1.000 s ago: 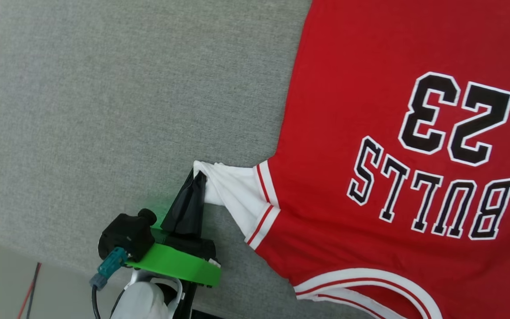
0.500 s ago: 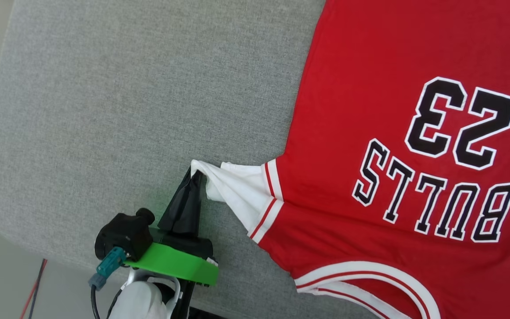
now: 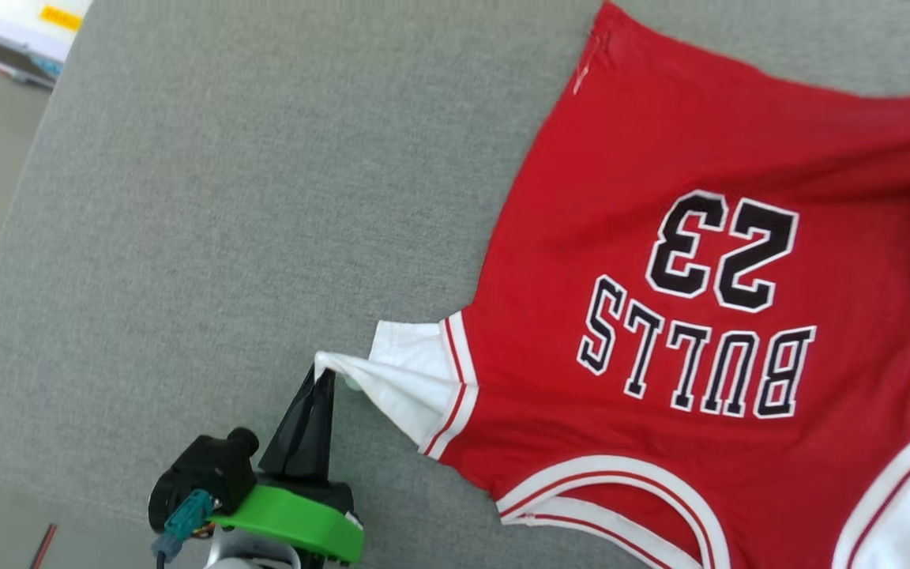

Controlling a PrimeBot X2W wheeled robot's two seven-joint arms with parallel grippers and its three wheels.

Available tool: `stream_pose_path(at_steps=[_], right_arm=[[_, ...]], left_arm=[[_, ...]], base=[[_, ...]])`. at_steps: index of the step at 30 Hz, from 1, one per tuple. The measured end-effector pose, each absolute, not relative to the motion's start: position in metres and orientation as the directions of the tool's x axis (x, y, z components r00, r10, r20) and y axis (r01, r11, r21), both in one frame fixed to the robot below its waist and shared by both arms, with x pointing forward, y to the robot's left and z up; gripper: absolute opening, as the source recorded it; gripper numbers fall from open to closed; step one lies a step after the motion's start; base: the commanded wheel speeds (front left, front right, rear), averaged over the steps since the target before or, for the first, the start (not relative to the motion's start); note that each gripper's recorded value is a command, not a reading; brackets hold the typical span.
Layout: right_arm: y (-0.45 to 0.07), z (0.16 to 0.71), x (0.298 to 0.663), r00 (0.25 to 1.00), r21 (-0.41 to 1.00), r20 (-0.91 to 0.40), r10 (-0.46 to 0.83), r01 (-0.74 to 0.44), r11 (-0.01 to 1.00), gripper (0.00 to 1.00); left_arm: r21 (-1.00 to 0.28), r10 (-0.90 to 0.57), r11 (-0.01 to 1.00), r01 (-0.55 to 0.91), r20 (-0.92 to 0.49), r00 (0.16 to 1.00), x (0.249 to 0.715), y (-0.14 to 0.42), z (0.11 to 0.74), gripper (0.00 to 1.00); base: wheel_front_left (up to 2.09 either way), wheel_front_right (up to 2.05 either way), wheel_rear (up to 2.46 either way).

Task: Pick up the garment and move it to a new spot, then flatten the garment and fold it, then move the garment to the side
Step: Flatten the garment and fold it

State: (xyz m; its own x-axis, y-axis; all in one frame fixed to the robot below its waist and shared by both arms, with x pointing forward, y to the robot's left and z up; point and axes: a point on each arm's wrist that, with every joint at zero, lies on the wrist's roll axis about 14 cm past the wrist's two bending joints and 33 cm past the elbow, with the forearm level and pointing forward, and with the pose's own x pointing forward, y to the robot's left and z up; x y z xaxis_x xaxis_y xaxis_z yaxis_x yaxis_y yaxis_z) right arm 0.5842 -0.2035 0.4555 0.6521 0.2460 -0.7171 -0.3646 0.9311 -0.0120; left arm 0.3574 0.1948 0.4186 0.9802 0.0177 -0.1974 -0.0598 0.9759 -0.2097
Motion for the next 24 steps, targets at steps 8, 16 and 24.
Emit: stream_pose_path(at_steps=[8,16,24], right_arm=[[-0.256,0.461,0.504,0.669,-0.006,-0.712,0.214,-0.310,0.951,0.00],[-0.304,0.442,0.415,0.672,0.058,-0.726,0.148,-0.155,0.986,0.00],[-0.312,0.388,0.291,0.585,0.185,-0.802,0.119,0.055,0.981,0.00]], left_arm=[[-0.211,-0.027,0.977,-0.012,-0.184,0.983,0.348,0.188,0.423,0.00],[-0.218,-0.073,0.975,0.035,-0.171,0.983,0.344,0.177,0.427,0.00],[-0.222,-0.112,0.972,0.078,-0.144,0.983,0.344,0.166,0.434,0.00]], base=[[0.00,0.00,0.00],[0.00,0.00,0.00],[0.00,0.00,0.00]])
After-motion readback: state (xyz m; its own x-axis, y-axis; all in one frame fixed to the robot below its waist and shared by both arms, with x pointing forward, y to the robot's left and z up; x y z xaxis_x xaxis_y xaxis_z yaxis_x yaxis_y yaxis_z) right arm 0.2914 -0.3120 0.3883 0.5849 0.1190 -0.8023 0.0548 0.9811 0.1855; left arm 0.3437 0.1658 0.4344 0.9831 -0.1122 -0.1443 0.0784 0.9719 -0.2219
